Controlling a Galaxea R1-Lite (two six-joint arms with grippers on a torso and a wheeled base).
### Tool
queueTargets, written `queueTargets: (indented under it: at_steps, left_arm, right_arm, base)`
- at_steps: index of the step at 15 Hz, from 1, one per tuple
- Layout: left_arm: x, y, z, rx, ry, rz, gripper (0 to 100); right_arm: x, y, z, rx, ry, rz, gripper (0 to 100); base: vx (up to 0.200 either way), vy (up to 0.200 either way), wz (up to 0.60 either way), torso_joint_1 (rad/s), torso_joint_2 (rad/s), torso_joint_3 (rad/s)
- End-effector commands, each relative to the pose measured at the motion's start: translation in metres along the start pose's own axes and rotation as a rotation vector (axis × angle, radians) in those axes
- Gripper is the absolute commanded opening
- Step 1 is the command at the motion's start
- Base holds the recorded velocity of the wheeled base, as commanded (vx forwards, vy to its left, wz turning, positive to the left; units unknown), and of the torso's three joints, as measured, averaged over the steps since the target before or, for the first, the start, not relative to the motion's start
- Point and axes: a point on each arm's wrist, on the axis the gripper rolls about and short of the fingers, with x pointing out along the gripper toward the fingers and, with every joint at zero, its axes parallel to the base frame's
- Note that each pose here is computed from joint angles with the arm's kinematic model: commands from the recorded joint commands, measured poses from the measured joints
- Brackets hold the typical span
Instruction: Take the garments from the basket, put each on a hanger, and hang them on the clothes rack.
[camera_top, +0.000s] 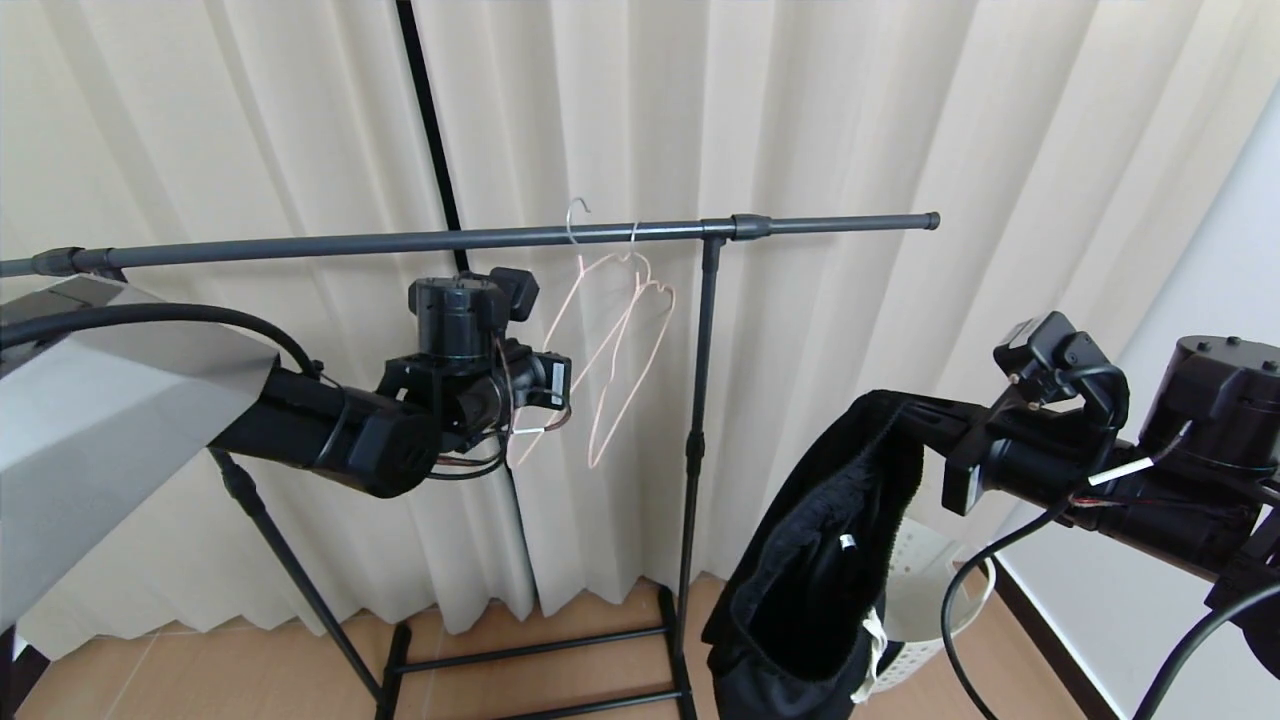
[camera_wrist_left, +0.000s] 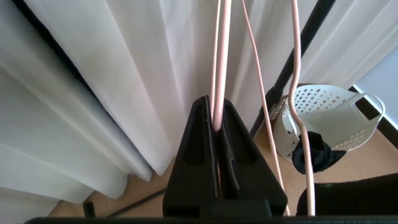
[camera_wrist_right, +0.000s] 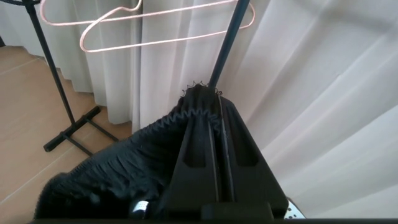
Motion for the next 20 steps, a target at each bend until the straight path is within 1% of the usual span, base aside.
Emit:
queueTargets:
  at_steps: [1, 4, 6, 8, 10, 11, 12, 13, 15, 17, 19, 20]
  left_arm:
    - [-0.029, 0.004, 0.008, -0.003, -0.037, -0.001, 0]
    - [-0.052, 0.005, 0.003, 0.0, -0.036, -0.004, 0]
    - [-0.074, 0.007, -0.001, 0.002, -0.024, -0.008, 0]
    - [-0.106, 0.01, -0.013, 0.001, -0.002, -0.013, 0]
    - [-0.124, 0.012, -0.027, 0.001, -0.016, -0.012, 0]
    - [-0.13, 0.013, -0.031, 0.001, -0.031, -0.008, 0]
    - [-0.146, 0.015, -0.039, -0.006, -0.072, -0.008, 0]
    - [-0.158, 0.016, -0.043, -0.009, -0.1, -0.009, 0]
    - [-0.18, 0.016, -0.044, -0.011, -0.148, -0.018, 0]
    - [-0.196, 0.01, -0.041, -0.005, -0.182, -0.083, 0]
    - [-0.204, 0.006, -0.035, 0.005, -0.22, -0.184, 0]
    - [-0.206, 0.004, -0.034, 0.013, -0.227, -0.257, 0]
  right_arm:
    - [-0.001, 0.001, -0.002, 0.003, 0.008, 0.003, 0]
    - [-0.001, 0.002, -0.003, -0.003, 0.01, 0.006, 0]
    - [-0.002, 0.004, -0.004, -0.002, 0.014, 0.012, 0]
    - [-0.005, 0.01, -0.001, -0.007, 0.003, 0.027, 0]
    - [-0.006, 0.009, 0.001, -0.009, -0.002, 0.024, 0]
    - [-0.006, 0.009, 0.001, -0.009, -0.002, 0.024, 0]
    - [-0.007, 0.01, 0.002, -0.011, -0.006, 0.024, 0]
    - [-0.009, 0.01, 0.003, -0.012, -0.01, 0.021, 0]
    - [-0.009, 0.009, 0.004, -0.013, -0.013, 0.021, 0]
    - [-0.008, 0.009, 0.004, -0.013, -0.013, 0.021, 0]
    - [-0.005, 0.008, 0.003, -0.013, -0.011, 0.018, 0]
    - [-0.003, 0.007, 0.0, -0.01, 0.0, 0.016, 0]
  base:
    - [0.0, 0.0, 0.0, 0.0, 0.0, 0.0]
    - [0.0, 0.0, 0.0, 0.0, 0.0, 0.0]
    - [0.0, 0.0, 0.0, 0.0, 0.0, 0.0]
    - [0.0, 0.0, 0.0, 0.0, 0.0, 0.0]
    - [0.0, 0.0, 0.0, 0.0, 0.0, 0.0]
    - [0.0, 0.0, 0.0, 0.0, 0.0, 0.0]
    - [0.0, 0.0, 0.0, 0.0, 0.0, 0.0]
    - [0.0, 0.0, 0.0, 0.0, 0.0, 0.0]
    - [0.0, 0.0, 0.0, 0.0, 0.0, 0.0]
    - [0.0, 0.0, 0.0, 0.0, 0.0, 0.0]
    - [0.0, 0.0, 0.0, 0.0, 0.0, 0.0]
    - [0.0, 0.0, 0.0, 0.0, 0.0, 0.0]
